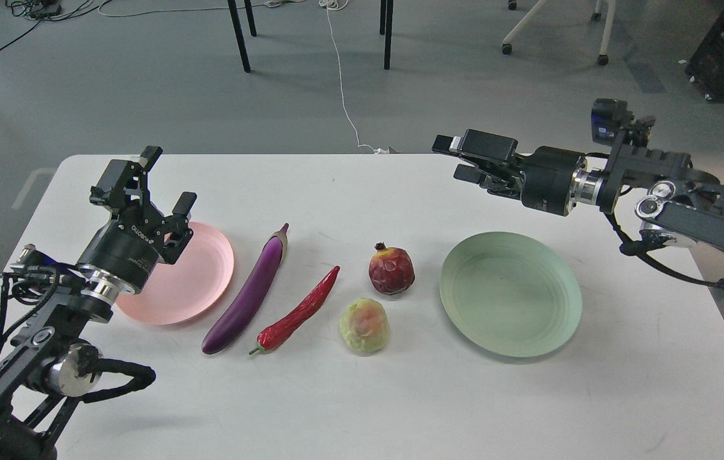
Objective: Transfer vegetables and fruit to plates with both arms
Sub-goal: 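Move the right gripper toward the red apple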
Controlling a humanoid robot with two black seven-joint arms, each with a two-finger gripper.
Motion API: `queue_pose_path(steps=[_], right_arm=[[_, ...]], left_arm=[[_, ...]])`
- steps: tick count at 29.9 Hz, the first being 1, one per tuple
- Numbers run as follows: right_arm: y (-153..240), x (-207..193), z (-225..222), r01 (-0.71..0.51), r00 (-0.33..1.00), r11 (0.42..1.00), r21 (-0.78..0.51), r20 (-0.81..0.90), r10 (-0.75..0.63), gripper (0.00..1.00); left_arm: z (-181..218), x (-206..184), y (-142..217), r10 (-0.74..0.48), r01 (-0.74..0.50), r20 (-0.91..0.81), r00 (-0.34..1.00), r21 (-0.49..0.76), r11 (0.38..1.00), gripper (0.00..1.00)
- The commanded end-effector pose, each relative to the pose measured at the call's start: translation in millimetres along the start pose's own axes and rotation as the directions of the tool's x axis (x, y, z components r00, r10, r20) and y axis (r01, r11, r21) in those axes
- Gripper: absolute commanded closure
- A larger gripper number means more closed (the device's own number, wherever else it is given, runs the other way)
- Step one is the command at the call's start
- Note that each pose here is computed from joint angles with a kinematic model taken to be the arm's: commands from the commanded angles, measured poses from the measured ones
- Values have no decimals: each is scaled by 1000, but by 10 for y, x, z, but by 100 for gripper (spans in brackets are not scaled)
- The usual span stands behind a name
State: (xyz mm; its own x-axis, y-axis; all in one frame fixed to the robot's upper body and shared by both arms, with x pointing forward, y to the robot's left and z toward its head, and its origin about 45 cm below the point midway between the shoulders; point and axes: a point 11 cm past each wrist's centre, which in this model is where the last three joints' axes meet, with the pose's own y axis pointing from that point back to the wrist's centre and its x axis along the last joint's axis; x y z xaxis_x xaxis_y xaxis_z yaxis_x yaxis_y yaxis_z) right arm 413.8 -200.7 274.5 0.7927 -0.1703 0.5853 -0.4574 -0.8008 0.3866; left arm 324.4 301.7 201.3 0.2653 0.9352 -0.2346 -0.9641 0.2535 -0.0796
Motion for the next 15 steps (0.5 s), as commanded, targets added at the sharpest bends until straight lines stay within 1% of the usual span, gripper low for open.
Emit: queue_pose_path(steps=[1,3,6,8,11,15], right_arm=[[-341,-69,-263,201,929,975,-98,-297,-222,2],[-503,-149,-247,256,884,955,-152,-363,-295,2],[-778,-391,-228,348,788,911,-220,-458,-411,2],[-889,-474,-179,376,735,887,-270,-496,-462,2],[-1053,-586,-154,397,686,865,-307,-527,-502,2],[-1194,-802,-152,428,668,853,-297,-532,-520,2]], left_arm=[[12,-5,2,0,0,0,1000,-4,1000,2],[-2,8,28,4,-4,-1,1000,1,1000,2],[-16,6,56,6,-6,-4,1000,5,1000,2],[-3,18,64,5,-5,3,1000,6,1000,2],[30,23,64,0,0,11,1000,2,1000,2],[32,26,65,0,0,13,1000,2,1000,2]])
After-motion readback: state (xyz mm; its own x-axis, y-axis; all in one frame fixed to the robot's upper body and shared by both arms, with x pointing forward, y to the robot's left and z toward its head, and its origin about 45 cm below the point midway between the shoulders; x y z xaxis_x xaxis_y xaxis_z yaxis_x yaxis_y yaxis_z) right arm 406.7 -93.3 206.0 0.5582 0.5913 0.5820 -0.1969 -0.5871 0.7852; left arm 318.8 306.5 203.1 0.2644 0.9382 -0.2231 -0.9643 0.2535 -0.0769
